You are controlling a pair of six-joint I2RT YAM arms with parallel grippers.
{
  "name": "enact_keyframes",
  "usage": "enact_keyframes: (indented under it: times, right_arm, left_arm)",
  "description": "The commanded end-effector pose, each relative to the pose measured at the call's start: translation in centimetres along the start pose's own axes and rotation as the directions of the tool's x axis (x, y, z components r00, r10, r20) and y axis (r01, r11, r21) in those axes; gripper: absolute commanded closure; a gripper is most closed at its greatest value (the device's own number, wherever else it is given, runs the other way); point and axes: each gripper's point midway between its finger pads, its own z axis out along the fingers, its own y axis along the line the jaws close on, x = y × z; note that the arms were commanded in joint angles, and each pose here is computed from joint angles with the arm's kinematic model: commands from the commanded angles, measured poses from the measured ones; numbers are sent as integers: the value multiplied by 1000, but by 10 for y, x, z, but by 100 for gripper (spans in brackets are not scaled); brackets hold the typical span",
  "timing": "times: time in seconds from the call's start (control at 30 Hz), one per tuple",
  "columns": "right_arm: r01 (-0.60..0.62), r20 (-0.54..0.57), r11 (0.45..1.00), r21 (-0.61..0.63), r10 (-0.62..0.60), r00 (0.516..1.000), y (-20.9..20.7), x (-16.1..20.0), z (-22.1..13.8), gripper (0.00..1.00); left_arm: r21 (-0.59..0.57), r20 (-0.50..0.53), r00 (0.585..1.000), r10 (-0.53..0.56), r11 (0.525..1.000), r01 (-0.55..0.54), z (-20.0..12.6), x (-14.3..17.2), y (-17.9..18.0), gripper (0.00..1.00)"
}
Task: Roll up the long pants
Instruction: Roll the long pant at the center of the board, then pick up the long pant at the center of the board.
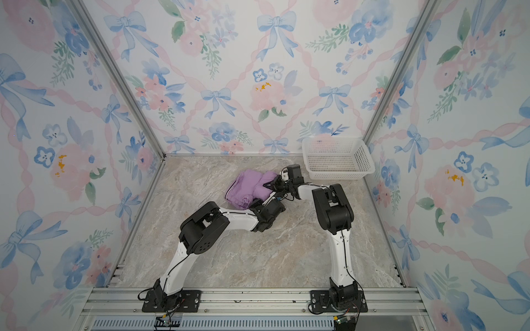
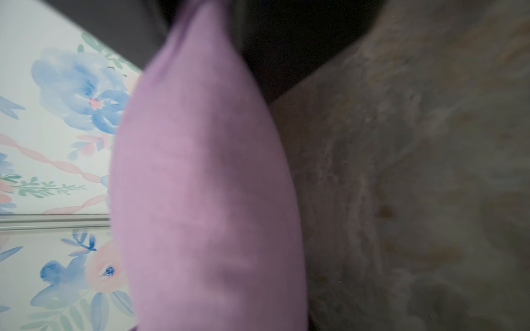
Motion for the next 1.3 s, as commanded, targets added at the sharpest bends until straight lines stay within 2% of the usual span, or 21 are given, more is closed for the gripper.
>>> enact_keyframes:
  times: [0.0,0.03,0.1,0.13,0.17,0.2,0.27,0.37,0.5,0.63,0.8,0.83,0.93,1.0,1.27]
  right_arm:
    - [38,9,989,-145,-37,999,35,-6,-15,90]
    - [45,27,985,-167,-41,999,40,-10,-21,61]
    - [64,54,981,-183,-55,997,47,-17,-33,16]
    - [76,66,980,-182,-65,996,49,-20,-40,1]
    - [91,79,980,-177,-78,994,50,-23,-47,2]
    - [101,86,980,-169,-88,992,51,-24,-53,2]
    - [128,99,981,-146,-114,989,52,-25,-66,2]
    - [156,111,981,-116,-144,983,51,-24,-78,2]
    - [175,102,981,-89,-165,981,47,-19,-82,2]
    - [164,87,983,-82,-157,984,40,-17,-78,2]
    - [167,54,986,-25,-165,985,21,-4,-79,2]
    - [174,53,985,-11,-173,984,19,-2,-80,2]
    - [193,43,980,37,-195,980,9,5,-82,2]
    - [192,38,980,44,-194,980,6,7,-80,2]
    - [188,14,982,15,-189,982,12,5,-46,2]
  left_arm:
    - [490,-20,981,-191,854,176,-22,-16,-38,100]
    - [607,-34,959,-280,757,243,-33,-29,-35,100]
    - [787,-110,899,-424,515,339,-51,-50,-25,100]
    - [880,-165,864,-476,325,347,-67,-63,-21,100]
    - [915,-210,833,-512,196,351,-73,-71,-12,100]
    - [925,-243,812,-530,124,358,-74,-74,-6,100]
    - [926,-310,779,-544,12,377,-70,-74,2,100]
    - [895,-421,741,-523,-105,434,-53,-60,-1,100]
    - [847,-527,711,-466,-217,486,-32,-34,-19,100]
    - [812,-581,683,-443,-251,527,-16,-16,-34,100]
    - [774,-631,626,-458,-332,539,-4,-9,-32,100]
    - [765,-644,615,-455,-372,526,-6,-9,-29,100]
    - [742,-670,569,-477,-450,497,-5,-10,-18,100]
    - [735,-678,556,-480,-466,493,-4,-9,-16,100]
    - [731,-680,558,-477,-499,464,-12,-16,-13,100]
